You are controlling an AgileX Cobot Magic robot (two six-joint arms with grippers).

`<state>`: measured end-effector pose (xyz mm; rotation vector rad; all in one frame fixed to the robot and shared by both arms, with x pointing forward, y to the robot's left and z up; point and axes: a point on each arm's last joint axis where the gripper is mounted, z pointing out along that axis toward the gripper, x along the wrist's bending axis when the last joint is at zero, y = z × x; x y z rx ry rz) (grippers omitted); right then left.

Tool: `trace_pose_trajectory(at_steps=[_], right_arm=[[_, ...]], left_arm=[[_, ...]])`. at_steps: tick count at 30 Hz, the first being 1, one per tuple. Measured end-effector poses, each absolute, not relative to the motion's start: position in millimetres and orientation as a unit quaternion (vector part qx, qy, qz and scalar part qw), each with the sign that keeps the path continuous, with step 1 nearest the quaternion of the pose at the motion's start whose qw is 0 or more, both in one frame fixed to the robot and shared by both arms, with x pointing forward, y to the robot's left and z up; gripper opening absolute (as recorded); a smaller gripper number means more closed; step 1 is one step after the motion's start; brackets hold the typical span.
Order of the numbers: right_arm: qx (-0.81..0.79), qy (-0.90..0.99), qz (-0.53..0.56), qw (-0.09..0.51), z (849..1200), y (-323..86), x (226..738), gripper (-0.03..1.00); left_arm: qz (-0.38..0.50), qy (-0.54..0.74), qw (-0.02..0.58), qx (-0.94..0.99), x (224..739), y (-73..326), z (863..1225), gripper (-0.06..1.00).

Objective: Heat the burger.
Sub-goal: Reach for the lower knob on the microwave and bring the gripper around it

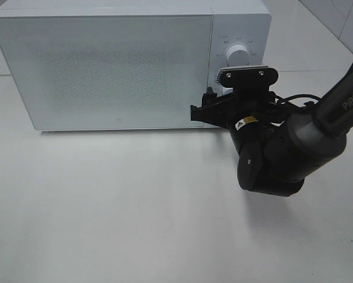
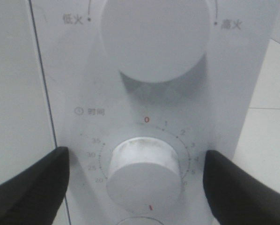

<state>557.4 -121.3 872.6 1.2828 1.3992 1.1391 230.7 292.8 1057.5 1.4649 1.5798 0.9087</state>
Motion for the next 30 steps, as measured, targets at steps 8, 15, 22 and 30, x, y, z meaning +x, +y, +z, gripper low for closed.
trace_pose_trajectory(at_steps=[8,15,22,30], right_arm=[[0.522,0.563,0.458,0.448,872.4,-122.1,557.4,0.66],[0.525,0.561,0.459,0.446,872.3,-122.7,558.1,0.41],[0.523,0.562,0.46,0.446,872.3,-122.5,558.1,0.41],[0.523,0.562,0.46,0.446,872.3,-122.5,558.1,0.41]], left_arm=[[0.358,0.622,0.391,0.577,230.7,292.8,1057.5,0.99],[0.358,0.622,0.391,0.577,230.7,292.8,1057.5,0.99],[0.358,0.622,0.391,0.577,230.7,292.8,1057.5,0.99],[0.358,0.622,0.391,0.577,230.7,292.8,1057.5,0.99]])
